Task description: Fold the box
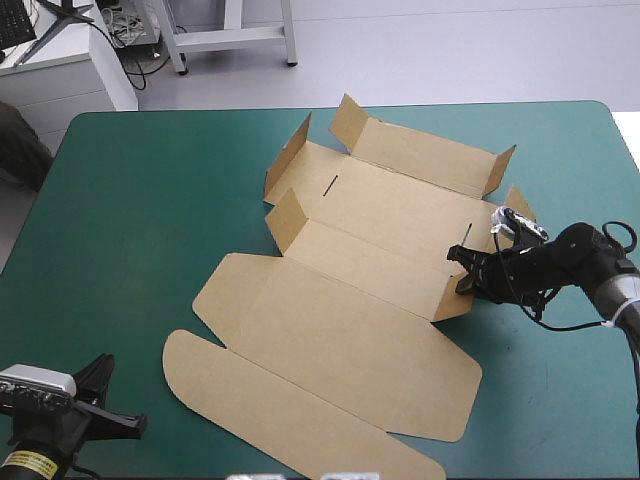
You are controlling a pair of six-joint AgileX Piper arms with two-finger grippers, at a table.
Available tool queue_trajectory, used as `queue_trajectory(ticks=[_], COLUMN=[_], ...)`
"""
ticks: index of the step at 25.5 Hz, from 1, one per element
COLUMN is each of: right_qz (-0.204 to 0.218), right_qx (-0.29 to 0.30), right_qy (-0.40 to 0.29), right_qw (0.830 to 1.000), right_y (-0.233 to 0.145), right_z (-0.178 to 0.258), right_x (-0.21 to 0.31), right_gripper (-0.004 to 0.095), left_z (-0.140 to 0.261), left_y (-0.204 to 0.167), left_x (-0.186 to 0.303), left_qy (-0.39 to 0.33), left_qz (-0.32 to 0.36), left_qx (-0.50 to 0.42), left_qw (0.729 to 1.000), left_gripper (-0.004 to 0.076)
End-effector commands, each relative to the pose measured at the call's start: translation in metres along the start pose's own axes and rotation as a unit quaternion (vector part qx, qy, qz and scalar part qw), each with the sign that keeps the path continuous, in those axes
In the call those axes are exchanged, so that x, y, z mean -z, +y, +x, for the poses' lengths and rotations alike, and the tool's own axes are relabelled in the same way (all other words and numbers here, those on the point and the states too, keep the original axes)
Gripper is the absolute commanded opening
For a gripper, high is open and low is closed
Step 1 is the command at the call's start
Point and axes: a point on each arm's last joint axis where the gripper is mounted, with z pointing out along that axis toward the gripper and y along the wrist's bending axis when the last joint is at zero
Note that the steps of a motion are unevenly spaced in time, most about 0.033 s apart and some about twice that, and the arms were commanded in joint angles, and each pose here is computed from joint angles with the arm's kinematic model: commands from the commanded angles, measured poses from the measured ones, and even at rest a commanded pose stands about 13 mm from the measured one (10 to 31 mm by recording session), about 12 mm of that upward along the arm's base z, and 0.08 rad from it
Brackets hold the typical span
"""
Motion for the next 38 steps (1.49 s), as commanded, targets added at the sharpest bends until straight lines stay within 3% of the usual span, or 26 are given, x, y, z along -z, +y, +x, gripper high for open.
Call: queue_trajectory(ticks=[1,5,10,14,18,21,24,25,29,33,38], right_qz=[0.008,0.039,0.048,0.058,0.107,0.164,0.178,0.169,0.143,0.115,0.048], right_qx=[0.060,0.166,0.285,0.344,0.396,0.472,0.531,0.563,0.627,0.701,0.761], right_qy=[-0.052,-0.084,-0.064,-0.050,-0.032,-0.019,-0.024,-0.030,-0.050,-0.042,-0.030], right_qw=[0.997,0.982,0.955,0.936,0.911,0.866,0.828,0.809,0.764,0.703,0.646], right_y=[0.013,0.035,0.064,0.080,0.099,0.123,0.155,0.170,0.200,0.225,0.246], right_z=[-0.018,-0.059,-0.111,-0.138,-0.139,-0.126,-0.107,-0.097,-0.078,-0.053,-0.026], right_x=[0.021,0.047,0.062,0.066,0.054,0.041,0.027,0.022,0.012,0.003,-0.003], right_gripper=[0.0000,0.0000,0.0000,0.0000,0.0000,0.0000,0.0000,0.0000,-0.0001,-0.0001,-0.0001], left_z=[-0.014,-0.014,-0.014,-0.014,-0.014,-0.014,-0.014,-0.014,-0.014,-0.014,-0.014], left_y=[0.000,0.000,0.000,0.000,0.000,0.000,0.000,0.000,0.000,0.000,0.000], left_x=[0.003,0.003,0.003,0.003,0.003,0.003,0.003,0.003,0.003,0.003,0.003], left_qy=[-0.044,-0.044,-0.044,-0.044,-0.044,-0.044,-0.044,-0.044,-0.044,-0.044,-0.044], left_qz=[0.000,0.000,0.000,0.000,0.000,0.000,0.000,0.000,0.000,0.000,0.001], left_qx=[-0.001,-0.001,-0.001,-0.001,-0.001,-0.001,-0.001,-0.001,-0.001,-0.001,0.000], left_qw=[0.999,0.999,0.999,0.999,0.999,0.999,0.999,0.999,0.999,0.999,0.999], left_gripper=[-0.0010,-0.0010,-0.0010,-0.0010,-0.0010,-0.0010,-0.0010,-0.0010,-0.0010,-0.0010,-0.0010])
